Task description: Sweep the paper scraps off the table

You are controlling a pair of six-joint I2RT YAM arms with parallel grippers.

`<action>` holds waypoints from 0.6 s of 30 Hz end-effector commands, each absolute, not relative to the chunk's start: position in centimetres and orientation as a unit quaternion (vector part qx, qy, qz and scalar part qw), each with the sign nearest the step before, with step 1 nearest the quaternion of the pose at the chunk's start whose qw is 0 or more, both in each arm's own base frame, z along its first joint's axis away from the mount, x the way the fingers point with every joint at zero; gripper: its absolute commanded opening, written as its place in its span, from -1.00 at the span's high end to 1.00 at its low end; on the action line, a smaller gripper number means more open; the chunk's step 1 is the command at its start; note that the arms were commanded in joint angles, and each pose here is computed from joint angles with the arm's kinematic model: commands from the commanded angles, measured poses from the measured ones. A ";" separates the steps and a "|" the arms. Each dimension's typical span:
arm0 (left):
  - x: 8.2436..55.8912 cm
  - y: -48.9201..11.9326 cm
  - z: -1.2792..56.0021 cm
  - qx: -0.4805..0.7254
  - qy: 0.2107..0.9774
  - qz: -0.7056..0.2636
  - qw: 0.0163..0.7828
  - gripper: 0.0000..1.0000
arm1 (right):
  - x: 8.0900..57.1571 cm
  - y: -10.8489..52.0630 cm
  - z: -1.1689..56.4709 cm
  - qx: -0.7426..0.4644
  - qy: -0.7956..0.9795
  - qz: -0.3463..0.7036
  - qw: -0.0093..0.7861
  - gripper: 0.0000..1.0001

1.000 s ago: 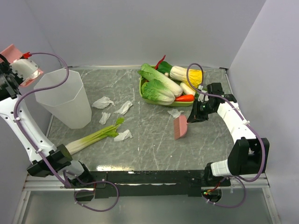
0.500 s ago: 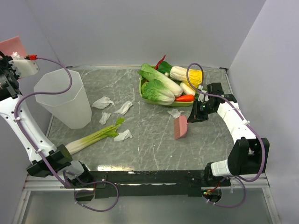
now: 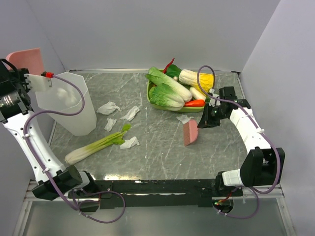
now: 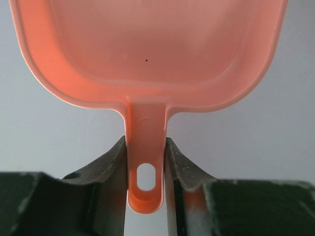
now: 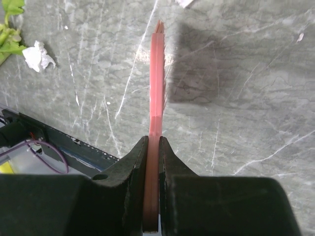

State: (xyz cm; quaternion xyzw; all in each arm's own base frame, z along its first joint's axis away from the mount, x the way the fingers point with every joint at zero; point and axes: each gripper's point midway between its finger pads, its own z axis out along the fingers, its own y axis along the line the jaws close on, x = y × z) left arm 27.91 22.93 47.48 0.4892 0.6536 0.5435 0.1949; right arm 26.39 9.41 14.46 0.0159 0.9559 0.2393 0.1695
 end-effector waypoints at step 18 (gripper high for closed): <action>27.6 12.5 45.4 0.063 0.783 0.209 0.583 0.98 | 25.5 26.7 25.2 -0.428 0.787 0.332 0.295 1.00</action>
